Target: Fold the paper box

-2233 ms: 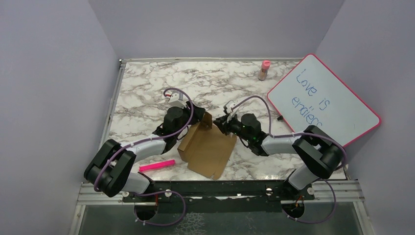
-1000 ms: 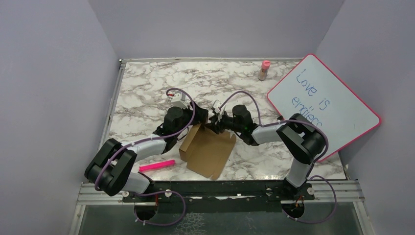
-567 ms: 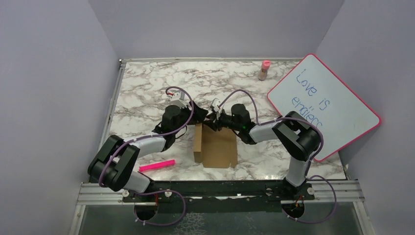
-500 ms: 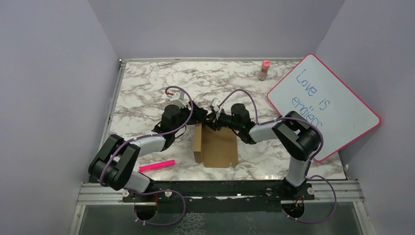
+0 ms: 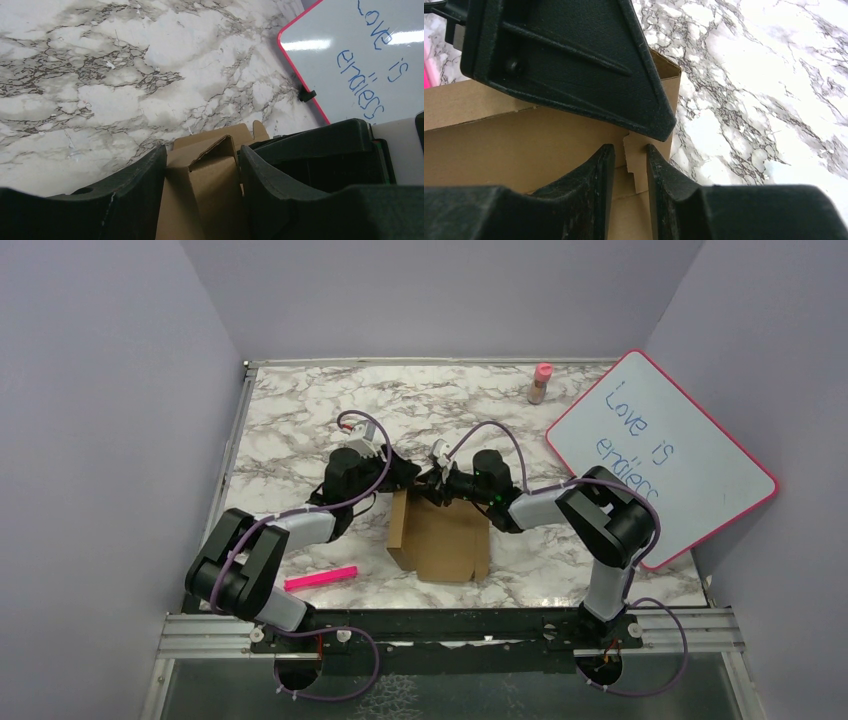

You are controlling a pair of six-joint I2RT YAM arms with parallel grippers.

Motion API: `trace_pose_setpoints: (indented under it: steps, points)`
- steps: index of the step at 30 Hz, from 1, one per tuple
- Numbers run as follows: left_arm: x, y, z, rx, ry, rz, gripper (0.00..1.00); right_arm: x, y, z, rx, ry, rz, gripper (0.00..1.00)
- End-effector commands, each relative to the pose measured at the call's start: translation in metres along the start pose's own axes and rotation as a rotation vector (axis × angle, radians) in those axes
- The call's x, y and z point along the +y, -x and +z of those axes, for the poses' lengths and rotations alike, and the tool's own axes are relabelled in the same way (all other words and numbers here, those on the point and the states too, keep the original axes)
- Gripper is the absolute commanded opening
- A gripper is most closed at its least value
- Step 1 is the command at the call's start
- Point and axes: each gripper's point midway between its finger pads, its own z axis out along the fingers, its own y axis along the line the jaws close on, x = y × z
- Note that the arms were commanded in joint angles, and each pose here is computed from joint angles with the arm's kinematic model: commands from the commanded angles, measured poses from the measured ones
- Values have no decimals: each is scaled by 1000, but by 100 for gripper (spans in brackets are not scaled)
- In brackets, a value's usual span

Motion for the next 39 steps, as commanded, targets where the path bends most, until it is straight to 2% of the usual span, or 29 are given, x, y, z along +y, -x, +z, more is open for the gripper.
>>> trace_pose_setpoints:
  steps: [1, 9, 17, 23, 31, 39]
  points:
    - [-20, 3, 2, 32, -103, 40, 46, 9, 12, 3, -46, 44, -10, 34]
    - [-15, 1, 3, 66, -74, 87, 44, -13, 20, -25, -17, -32, -34, 37]
    - [-17, 3, 5, 81, -78, 97, 42, -34, 26, -50, -24, 55, 4, 39]
    - [-21, 0, 6, 102, -102, 98, 42, -40, 26, -43, 3, 132, -21, 43]
    - [-28, -3, 9, 133, -145, 98, 42, -30, 14, -29, 20, 250, 47, 49]
    - [-34, -8, 10, 164, -185, 102, 42, -23, 4, -24, 27, 315, 81, 49]
